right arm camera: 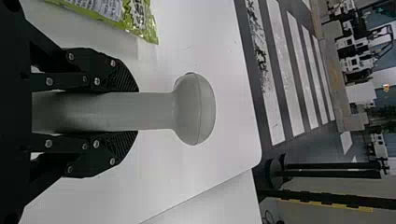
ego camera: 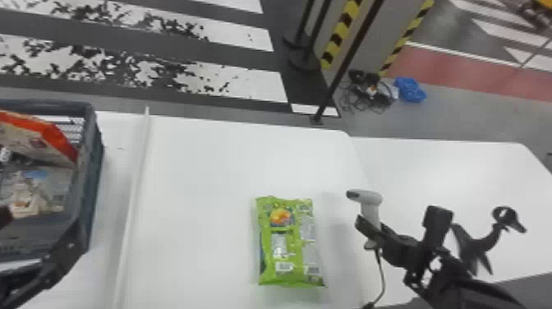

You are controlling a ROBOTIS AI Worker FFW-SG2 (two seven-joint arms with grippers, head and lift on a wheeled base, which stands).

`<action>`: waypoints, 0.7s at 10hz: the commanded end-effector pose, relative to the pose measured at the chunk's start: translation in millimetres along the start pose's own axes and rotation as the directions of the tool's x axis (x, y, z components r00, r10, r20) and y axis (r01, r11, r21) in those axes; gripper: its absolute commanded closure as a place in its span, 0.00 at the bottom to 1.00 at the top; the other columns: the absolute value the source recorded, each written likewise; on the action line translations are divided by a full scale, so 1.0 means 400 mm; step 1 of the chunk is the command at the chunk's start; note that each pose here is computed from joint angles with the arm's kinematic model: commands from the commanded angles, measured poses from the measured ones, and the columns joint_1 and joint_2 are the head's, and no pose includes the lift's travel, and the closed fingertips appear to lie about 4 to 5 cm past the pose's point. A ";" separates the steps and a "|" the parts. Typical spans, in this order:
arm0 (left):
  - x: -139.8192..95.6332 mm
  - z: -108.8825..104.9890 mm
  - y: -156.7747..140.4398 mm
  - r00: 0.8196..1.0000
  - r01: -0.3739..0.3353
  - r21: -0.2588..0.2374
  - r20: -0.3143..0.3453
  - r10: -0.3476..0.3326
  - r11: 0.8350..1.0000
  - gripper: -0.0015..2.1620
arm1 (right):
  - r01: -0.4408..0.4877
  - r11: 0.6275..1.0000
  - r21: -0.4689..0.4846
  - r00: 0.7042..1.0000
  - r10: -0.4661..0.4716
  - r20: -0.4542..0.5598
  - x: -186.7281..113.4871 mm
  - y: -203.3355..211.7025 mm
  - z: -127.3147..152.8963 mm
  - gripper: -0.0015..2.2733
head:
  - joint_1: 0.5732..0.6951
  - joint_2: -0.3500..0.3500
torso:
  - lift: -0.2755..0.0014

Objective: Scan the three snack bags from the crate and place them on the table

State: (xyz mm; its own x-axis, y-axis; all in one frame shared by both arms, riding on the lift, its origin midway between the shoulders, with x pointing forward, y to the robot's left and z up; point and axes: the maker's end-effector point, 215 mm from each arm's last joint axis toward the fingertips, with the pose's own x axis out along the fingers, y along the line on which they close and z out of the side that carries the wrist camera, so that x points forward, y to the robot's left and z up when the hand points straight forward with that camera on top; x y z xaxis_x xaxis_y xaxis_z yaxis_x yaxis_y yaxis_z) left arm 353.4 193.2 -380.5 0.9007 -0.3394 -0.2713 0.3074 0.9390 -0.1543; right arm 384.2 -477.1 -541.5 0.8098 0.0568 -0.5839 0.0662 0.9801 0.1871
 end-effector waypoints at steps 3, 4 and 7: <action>-0.009 0.009 -0.017 1.000 0.006 0.005 0.004 -0.006 1.000 0.04 | 0.035 0.999 -0.037 0.995 -0.038 -0.090 0.103 -0.051 -0.045 0.96 | 1.00 0.00 | 0.86; -0.010 0.014 -0.017 1.000 0.006 0.007 0.012 -0.006 1.000 0.04 | 0.045 0.998 -0.048 0.992 -0.050 -0.112 0.121 -0.060 -0.057 0.95 | 1.00 0.00 | 0.86; -0.011 0.017 -0.019 1.000 0.008 0.008 0.014 -0.008 1.000 0.04 | 0.066 0.996 -0.064 0.988 -0.074 -0.137 0.135 -0.077 -0.069 0.62 | 1.00 0.00 | 0.86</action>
State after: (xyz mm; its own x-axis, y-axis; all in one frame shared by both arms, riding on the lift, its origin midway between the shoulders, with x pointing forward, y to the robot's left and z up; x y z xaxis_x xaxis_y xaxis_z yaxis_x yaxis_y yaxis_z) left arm 349.0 188.1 -371.9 0.9025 -0.3459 -0.2566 0.3169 0.9368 -0.1484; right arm 409.8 -498.3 -601.0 0.7151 0.0101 -0.6989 0.0814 0.9919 0.0976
